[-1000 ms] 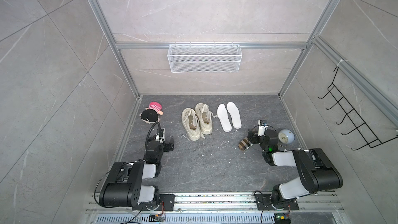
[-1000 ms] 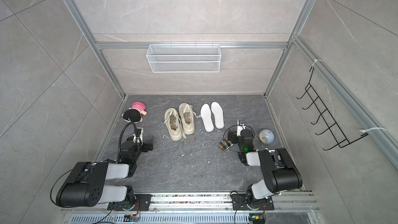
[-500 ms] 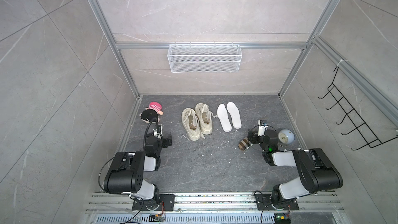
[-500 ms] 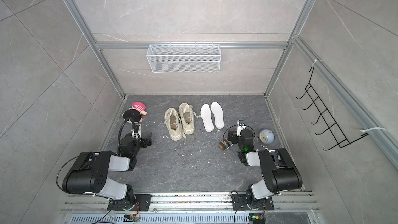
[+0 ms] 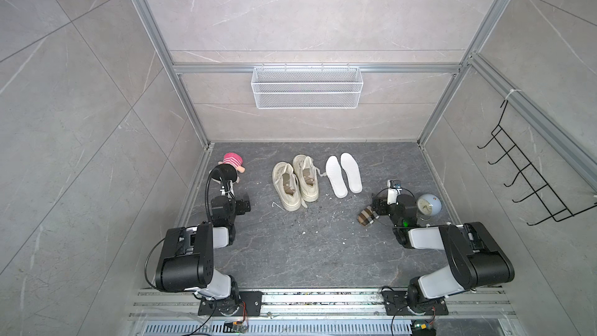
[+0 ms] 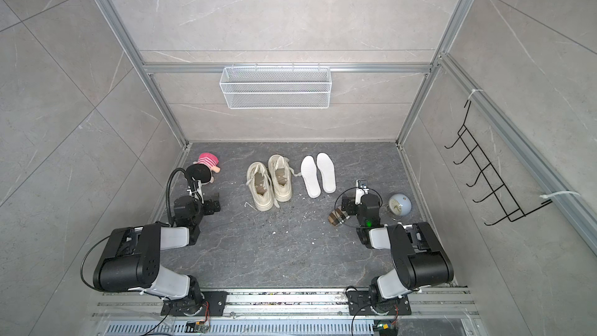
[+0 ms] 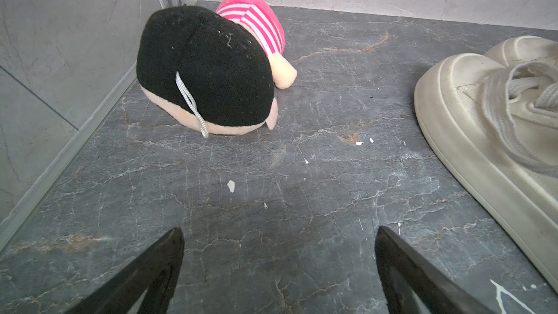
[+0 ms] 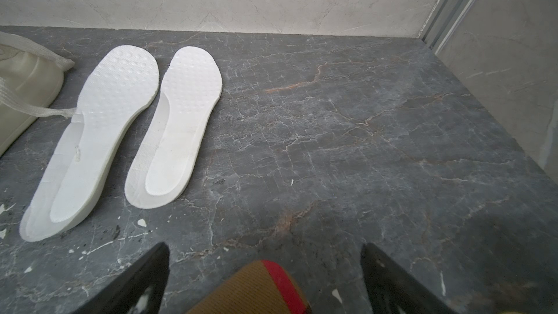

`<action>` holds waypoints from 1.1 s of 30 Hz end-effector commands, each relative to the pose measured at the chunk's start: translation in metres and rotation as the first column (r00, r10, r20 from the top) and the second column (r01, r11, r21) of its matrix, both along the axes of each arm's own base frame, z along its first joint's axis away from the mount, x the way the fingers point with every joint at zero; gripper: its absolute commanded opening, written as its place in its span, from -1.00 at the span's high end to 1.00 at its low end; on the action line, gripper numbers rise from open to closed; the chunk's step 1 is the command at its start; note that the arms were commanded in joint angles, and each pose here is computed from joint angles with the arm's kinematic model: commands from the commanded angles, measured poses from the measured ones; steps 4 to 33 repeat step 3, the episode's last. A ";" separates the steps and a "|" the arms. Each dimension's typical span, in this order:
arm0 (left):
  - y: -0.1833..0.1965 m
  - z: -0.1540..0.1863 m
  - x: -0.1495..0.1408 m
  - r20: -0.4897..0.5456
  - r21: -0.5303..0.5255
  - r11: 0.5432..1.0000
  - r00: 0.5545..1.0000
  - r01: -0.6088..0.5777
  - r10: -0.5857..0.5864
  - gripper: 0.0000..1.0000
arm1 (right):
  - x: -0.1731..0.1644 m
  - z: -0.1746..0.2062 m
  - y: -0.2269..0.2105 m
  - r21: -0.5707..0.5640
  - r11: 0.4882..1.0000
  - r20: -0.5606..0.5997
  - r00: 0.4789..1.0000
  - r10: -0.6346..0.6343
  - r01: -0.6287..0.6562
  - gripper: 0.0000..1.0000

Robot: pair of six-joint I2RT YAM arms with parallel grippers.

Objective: Remove the insole from the shoe
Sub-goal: Reset both arms

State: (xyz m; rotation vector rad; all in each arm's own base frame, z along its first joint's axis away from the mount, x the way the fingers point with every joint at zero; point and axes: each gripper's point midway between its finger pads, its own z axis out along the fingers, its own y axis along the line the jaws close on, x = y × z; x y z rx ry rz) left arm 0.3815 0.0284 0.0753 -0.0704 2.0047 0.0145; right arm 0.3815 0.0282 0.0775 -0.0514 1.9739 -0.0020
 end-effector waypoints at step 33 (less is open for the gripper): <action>-0.003 0.009 0.004 0.033 -0.014 1.000 0.999 0.012 -0.012 -1.00 | 0.007 0.014 0.002 -0.007 1.000 0.046 0.999 0.014 -0.014 -0.98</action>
